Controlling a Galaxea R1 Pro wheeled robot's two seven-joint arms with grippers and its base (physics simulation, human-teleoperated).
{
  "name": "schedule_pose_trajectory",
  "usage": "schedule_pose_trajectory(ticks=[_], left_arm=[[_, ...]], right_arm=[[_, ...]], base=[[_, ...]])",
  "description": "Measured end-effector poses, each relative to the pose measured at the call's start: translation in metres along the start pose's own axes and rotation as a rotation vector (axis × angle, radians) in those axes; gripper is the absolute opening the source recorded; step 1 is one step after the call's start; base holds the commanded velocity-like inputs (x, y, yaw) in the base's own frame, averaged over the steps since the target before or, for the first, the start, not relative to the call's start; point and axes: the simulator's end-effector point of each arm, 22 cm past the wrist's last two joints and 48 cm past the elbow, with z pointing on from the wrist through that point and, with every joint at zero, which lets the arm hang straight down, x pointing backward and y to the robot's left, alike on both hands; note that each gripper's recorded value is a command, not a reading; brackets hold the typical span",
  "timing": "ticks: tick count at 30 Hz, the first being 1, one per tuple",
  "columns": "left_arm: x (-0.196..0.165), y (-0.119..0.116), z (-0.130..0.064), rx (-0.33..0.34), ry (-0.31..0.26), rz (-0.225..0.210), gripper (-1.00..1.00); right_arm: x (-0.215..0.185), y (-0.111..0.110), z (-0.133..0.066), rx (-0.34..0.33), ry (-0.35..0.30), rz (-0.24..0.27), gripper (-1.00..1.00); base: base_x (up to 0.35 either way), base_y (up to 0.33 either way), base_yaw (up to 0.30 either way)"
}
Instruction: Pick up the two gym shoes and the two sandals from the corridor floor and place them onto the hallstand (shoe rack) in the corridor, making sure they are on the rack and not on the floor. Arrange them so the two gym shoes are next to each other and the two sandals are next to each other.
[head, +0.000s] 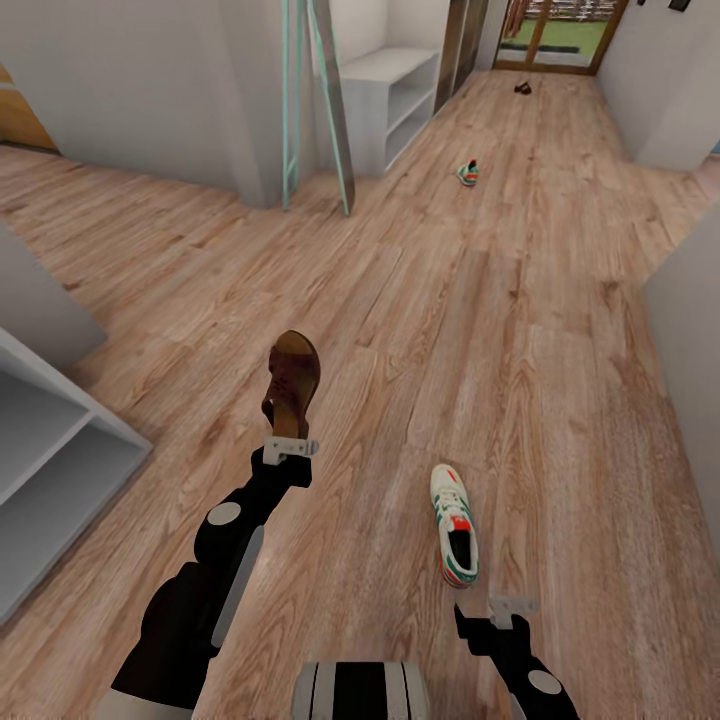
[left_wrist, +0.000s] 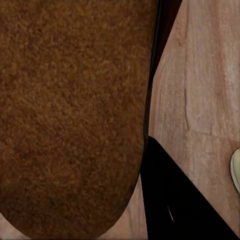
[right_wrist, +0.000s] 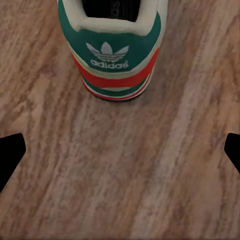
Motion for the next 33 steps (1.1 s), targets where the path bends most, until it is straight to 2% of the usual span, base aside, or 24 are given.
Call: schedule_pose_trajectory(ticks=[6,13,23,33], left_arm=[[0.02,0.002,0.008,0.0,0.033,-0.008,-1.0],[0.024,0.002,0.01,0.0,0.04,-0.008,-1.0],[0.024,0.002,0.01,0.0,0.039,-0.008,-1.0],[0.024,0.002,0.01,0.0,0.04,-0.008,-1.0]], right_arm=[[0.017,0.0,0.005,0.0,0.034,-0.001,1.0],[0.02,0.0,0.006,0.0,0.04,-0.001,1.0],[0.019,0.0,0.006,-0.001,0.038,-0.001,1.0],[0.019,0.0,0.006,-0.001,0.038,0.0,1.0]], base=[[0.0,0.0,0.0],[0.0,0.0,0.0],[0.258,0.0,0.0],[0.043,0.0,0.0]])
